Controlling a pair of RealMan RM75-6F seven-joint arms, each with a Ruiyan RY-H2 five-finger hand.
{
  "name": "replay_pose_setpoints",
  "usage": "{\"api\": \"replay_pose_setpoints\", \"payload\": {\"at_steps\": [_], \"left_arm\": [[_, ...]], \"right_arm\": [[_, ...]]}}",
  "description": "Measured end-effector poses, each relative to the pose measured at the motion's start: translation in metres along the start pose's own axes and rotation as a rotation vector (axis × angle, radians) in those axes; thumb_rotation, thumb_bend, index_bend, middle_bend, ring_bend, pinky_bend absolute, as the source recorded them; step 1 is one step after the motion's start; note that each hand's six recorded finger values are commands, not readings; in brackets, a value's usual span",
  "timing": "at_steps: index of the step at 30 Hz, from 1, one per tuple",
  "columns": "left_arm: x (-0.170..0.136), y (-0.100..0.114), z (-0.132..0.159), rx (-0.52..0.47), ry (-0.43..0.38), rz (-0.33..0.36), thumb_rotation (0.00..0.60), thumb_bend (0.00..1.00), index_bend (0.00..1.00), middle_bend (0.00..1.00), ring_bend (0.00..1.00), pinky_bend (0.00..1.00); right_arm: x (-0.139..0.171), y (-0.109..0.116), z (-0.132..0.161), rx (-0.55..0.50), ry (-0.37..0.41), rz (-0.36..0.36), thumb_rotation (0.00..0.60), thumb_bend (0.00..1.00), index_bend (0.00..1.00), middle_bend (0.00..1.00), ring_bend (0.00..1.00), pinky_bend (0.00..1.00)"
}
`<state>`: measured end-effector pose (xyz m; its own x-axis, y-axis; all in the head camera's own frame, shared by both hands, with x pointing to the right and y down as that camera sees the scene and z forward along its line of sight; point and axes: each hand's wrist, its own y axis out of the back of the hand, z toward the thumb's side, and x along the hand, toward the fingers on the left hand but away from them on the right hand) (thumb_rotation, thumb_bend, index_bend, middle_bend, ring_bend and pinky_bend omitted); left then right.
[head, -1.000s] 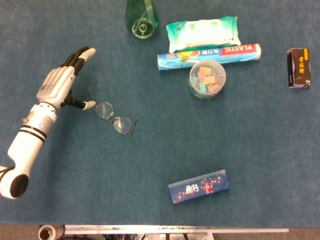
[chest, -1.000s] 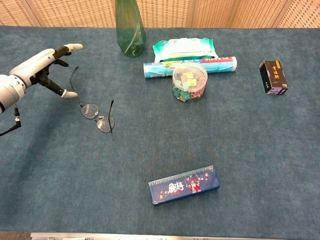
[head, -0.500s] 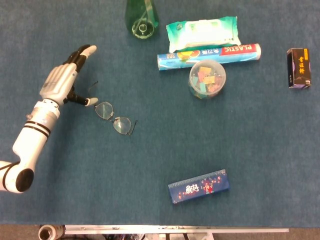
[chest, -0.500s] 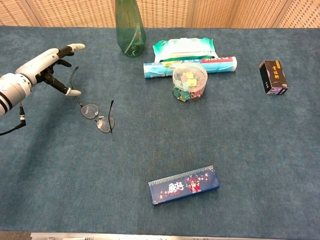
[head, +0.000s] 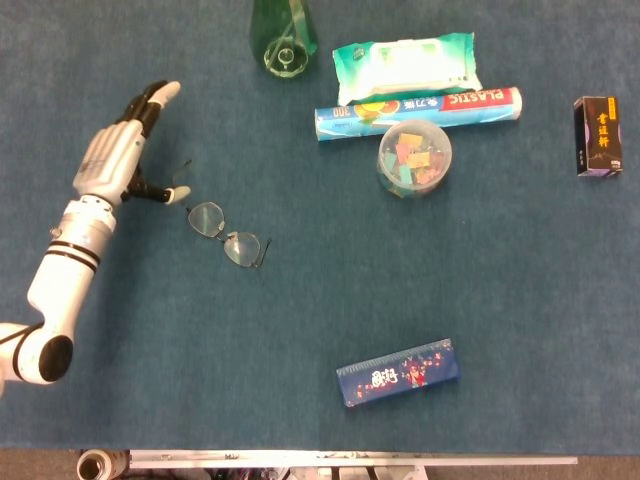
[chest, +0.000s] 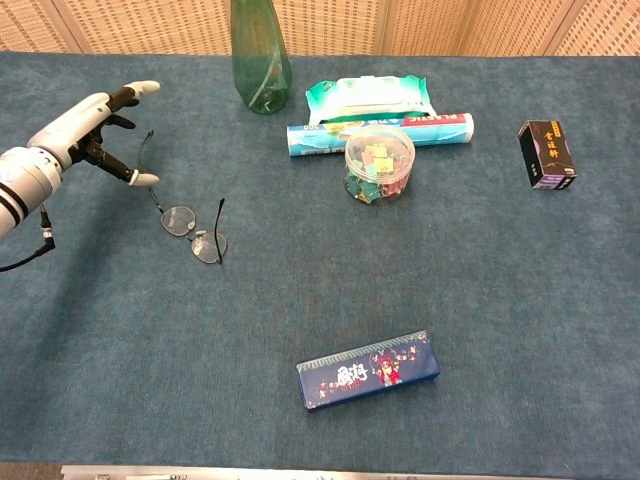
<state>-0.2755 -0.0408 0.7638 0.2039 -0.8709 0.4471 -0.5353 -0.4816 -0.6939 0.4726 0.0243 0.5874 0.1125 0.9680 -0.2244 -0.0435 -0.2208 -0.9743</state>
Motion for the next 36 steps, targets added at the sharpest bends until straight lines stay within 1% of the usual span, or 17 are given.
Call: {"api": "replay_pose_setpoints", "payload": {"at_steps": [5,17,24,36], "left_arm": [[-0.004,0.004,-0.007,0.009,0.014,0.031,0.600,0.01,0.00,0.00,0.00,0.15],[-0.017,0.020,-0.028,0.075,0.054,0.110,0.600,0.01,0.00,0.00,0.00,0.15],[-0.030,0.034,-0.046,0.109,0.099,0.160,0.600,0.01,0.00,0.00,0.00,0.15],[-0.054,0.051,-0.073,0.135,0.174,0.212,0.600,0.01,0.00,0.00,0.00,0.15]], "right_arm": [[0.001,0.000,0.000,-0.001,-0.001,0.001,0.600,0.16,0.25,0.24,0.24,0.43],[0.000,-0.002,0.001,-0.005,0.003,0.002,0.600,0.16,0.25,0.24,0.24,0.43],[0.000,-0.003,0.002,-0.008,0.006,0.003,0.600,0.16,0.25,0.24,0.24,0.43],[-0.001,-0.002,0.002,-0.013,0.010,0.001,0.600,0.16,0.25,0.24,0.24,0.43]]}}
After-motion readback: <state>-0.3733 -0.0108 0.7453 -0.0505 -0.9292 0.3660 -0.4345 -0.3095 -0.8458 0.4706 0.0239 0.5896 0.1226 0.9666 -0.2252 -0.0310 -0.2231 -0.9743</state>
